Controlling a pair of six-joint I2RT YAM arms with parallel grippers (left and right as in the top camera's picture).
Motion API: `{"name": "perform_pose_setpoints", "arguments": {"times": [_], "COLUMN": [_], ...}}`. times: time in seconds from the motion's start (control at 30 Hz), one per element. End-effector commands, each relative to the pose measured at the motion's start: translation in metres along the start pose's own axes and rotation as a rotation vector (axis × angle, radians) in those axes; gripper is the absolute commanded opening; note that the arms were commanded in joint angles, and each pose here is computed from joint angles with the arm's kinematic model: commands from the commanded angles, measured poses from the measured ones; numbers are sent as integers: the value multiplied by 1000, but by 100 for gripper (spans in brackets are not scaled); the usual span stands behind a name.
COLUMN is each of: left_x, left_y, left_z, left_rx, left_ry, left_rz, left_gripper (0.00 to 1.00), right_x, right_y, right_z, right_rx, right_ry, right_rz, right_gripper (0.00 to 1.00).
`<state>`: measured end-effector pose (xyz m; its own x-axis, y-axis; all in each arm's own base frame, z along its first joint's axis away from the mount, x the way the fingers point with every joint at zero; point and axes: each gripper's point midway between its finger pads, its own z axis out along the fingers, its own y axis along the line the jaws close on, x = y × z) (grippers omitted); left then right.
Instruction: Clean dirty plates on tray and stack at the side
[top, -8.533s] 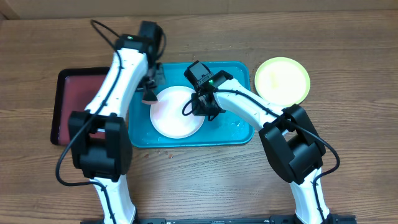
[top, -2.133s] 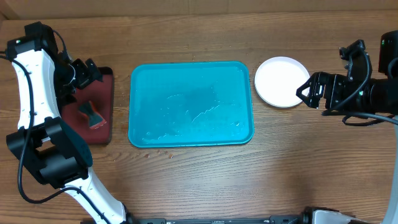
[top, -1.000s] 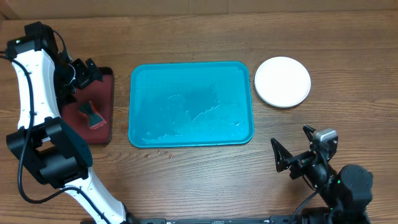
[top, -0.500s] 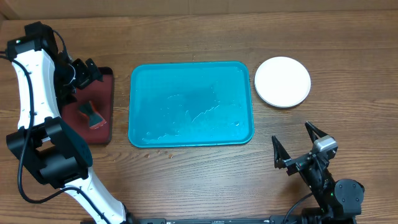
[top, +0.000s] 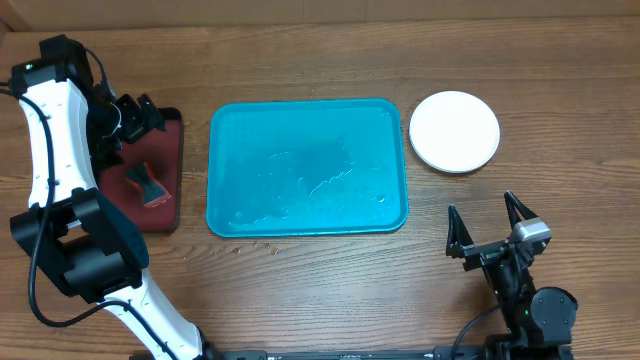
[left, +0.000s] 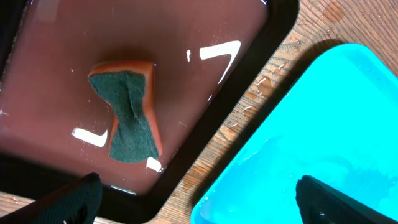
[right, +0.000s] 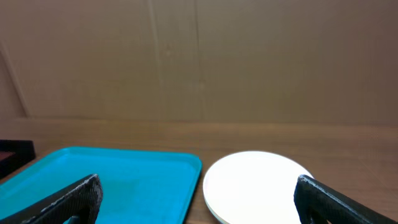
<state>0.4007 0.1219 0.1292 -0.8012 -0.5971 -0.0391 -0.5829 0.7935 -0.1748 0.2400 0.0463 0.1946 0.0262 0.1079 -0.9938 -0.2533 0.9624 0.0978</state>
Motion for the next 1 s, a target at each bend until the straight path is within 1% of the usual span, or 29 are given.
{"name": "perform_pose_setpoints", "arguments": {"times": [0.0,0.2,0.3,0.37,0.97], "left_x": [-2,-2,-2,-2,-2], "left_y": [-7,-7,-7,-7,-7], "left_z": [-11,-11,-11,-11,-11], "left_rx": [17,17,17,17,17], "left_ry": [-29,-29,-29,-29,-29], "left_rz": [28,28,27,28,28], "left_gripper": [99,100,100,100,100], "right_x": [7,12,23,22,21], "right_y": [-10,-23,-29,-32,-35], "right_z": [0,-1,-2,-3,-3], "right_rx": [57,130,165,182,196], "right_ry": [3,15,58,55,52], "right_rz": [45,48,54,52,49], "right_gripper": [100,100,100,100,100]}}
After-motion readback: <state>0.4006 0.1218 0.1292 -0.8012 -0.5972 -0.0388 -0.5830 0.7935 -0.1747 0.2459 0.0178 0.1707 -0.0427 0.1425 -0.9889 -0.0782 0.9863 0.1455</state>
